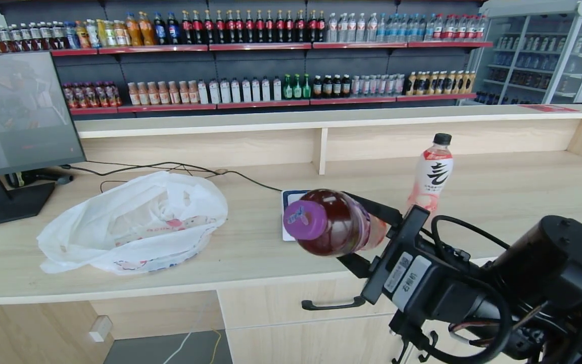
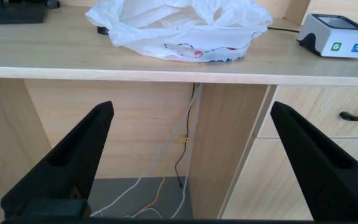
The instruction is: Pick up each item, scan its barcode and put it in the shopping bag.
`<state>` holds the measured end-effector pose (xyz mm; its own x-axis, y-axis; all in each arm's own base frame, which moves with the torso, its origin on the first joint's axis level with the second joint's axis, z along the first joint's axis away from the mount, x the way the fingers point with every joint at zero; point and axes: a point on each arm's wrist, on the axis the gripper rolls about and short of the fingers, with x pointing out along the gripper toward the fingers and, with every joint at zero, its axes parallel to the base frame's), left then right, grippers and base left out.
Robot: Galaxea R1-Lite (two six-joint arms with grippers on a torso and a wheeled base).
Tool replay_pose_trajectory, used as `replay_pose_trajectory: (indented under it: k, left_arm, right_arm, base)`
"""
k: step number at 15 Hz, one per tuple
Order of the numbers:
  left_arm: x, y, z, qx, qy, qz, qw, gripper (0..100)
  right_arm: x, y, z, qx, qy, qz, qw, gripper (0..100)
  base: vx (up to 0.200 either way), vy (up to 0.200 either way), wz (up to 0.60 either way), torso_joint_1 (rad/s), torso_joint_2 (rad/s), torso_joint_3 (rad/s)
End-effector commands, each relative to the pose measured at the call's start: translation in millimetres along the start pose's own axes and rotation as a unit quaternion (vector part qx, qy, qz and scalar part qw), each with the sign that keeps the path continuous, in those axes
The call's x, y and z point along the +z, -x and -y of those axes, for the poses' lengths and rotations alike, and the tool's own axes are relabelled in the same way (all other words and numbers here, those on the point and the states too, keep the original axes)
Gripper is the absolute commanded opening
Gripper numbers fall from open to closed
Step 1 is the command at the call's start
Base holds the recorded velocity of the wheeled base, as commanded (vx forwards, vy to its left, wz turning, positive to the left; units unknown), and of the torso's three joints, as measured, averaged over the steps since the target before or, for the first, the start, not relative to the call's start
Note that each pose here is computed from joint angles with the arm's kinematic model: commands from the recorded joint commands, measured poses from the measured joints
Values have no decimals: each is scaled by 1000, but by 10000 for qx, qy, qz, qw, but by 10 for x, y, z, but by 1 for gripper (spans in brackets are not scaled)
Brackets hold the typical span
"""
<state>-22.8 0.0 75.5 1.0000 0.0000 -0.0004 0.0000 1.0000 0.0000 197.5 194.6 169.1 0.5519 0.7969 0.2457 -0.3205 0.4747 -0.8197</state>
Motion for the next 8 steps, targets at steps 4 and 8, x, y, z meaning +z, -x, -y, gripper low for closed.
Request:
replay_pose_trajectory:
  k: [4, 8]
  left_arm:
    - [0, 0, 0, 0, 0, 2, 10000, 100]
    - [0, 0, 0, 0, 0, 2, 10000, 100]
  right_arm:
    - [160, 99, 88, 459, 832, 1213, 9881, 0]
    - [291, 203, 125, 387, 1253, 1460, 9806, 0]
  base:
    - [0, 0, 0, 0, 0, 0]
    - [0, 0, 0, 0, 0, 0]
